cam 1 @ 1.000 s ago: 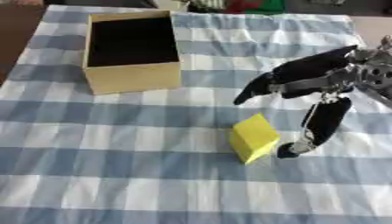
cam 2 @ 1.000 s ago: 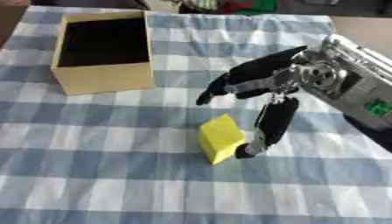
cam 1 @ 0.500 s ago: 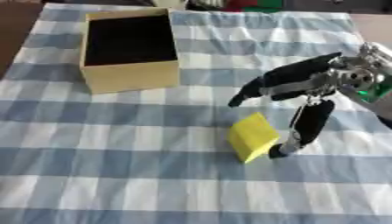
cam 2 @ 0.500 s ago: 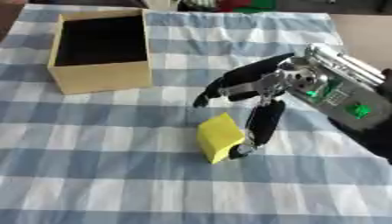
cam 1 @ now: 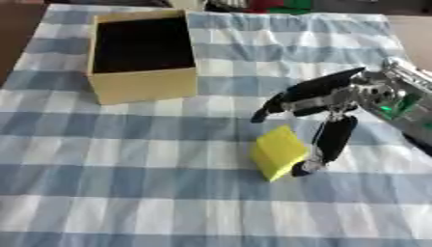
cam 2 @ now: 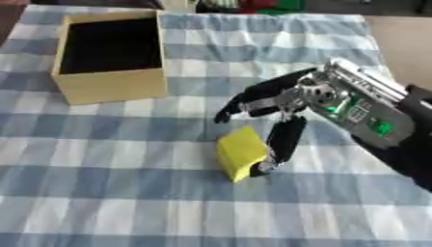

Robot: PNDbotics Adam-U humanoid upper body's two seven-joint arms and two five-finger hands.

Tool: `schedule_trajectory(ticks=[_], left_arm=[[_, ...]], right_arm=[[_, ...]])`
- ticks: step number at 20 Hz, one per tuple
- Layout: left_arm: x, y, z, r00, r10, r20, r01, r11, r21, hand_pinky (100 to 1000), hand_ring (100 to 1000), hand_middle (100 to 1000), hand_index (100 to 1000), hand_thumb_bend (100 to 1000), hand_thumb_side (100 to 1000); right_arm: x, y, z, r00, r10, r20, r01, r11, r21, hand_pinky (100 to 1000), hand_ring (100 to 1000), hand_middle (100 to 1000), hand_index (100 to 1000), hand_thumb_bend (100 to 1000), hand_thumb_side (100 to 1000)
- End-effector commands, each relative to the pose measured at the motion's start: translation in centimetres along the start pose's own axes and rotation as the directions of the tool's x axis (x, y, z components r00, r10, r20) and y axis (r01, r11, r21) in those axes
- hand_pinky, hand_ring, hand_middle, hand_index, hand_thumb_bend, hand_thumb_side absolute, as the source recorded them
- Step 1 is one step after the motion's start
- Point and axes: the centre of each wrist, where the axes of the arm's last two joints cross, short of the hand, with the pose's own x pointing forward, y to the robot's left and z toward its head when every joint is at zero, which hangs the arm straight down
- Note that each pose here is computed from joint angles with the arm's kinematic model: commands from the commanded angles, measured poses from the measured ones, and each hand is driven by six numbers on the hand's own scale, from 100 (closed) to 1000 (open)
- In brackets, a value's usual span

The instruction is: Pick up objects on the table and place them in the box.

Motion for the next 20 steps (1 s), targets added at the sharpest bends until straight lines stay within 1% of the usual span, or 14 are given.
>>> schedule_trajectory(ticks=[1, 6, 8, 9, 11, 18, 19, 20], left_arm=[[0.59, 0.06, -0.61, 0.999, 0.014, 0.029, -0.014, 1.0, 0.0, 958, 700, 510, 712, 100, 270], [0.61, 0.02, -0.63, 0.999, 0.016, 0.03, -0.016, 1.0, -0.003, 958, 700, 508, 711, 100, 272], [0.62, 0.02, -0.63, 0.999, 0.017, 0.03, -0.016, 1.0, -0.004, 958, 700, 507, 711, 100, 272], [0.62, 0.01, -0.64, 0.999, 0.017, 0.03, -0.017, 1.0, -0.004, 958, 700, 507, 711, 100, 272], [0.63, 0.01, -0.65, 0.999, 0.018, 0.031, -0.017, 1.0, -0.004, 958, 700, 507, 711, 100, 272], [0.67, -0.05, -0.65, 0.999, 0.02, 0.032, -0.02, 1.0, -0.008, 958, 696, 507, 711, 100, 274], [0.67, -0.05, -0.65, 0.999, 0.02, 0.032, -0.02, 1.0, -0.008, 958, 696, 506, 711, 100, 278], [0.67, -0.05, -0.65, 0.999, 0.02, 0.032, -0.02, 1.0, -0.008, 958, 696, 506, 711, 100, 275]], right_arm=[[-0.2, -0.45, 0.3, 1.0, 0.02, -0.017, -0.02, 1.0, -0.01, 980, 1000, 870, 1000, 494, 279], [-0.48, -0.01, -0.31, 1.0, 0.019, -0.023, -0.019, 1.0, 0.007, 975, 1000, 843, 1000, 500, 280], [-0.58, 0.09, -0.47, 1.0, 0.016, -0.025, -0.016, 1.0, 0.01, 971, 1000, 820, 1000, 491, 281], [-0.6, 0.09, -0.52, 1.0, 0.014, -0.026, -0.014, 1.0, 0.01, 967, 993, 795, 987, 473, 283], [-0.64, 0.01, -0.51, 0.999, 0.007, -0.033, -0.007, 1.0, 0.005, 955, 982, 757, 931, 440, 274], [-0.44, -0.52, 0.09, 0.999, -0.007, -0.052, 0.006, 1.0, -0.025, 927, 952, 689, 792, 361, 221], [-0.47, -0.51, 0.08, 0.999, -0.01, -0.054, 0.008, 1.0, -0.025, 917, 936, 660, 757, 332, 202], [-0.47, -0.51, 0.08, 0.998, -0.014, -0.053, 0.012, 1.0, -0.026, 913, 928, 647, 749, 318, 196]])
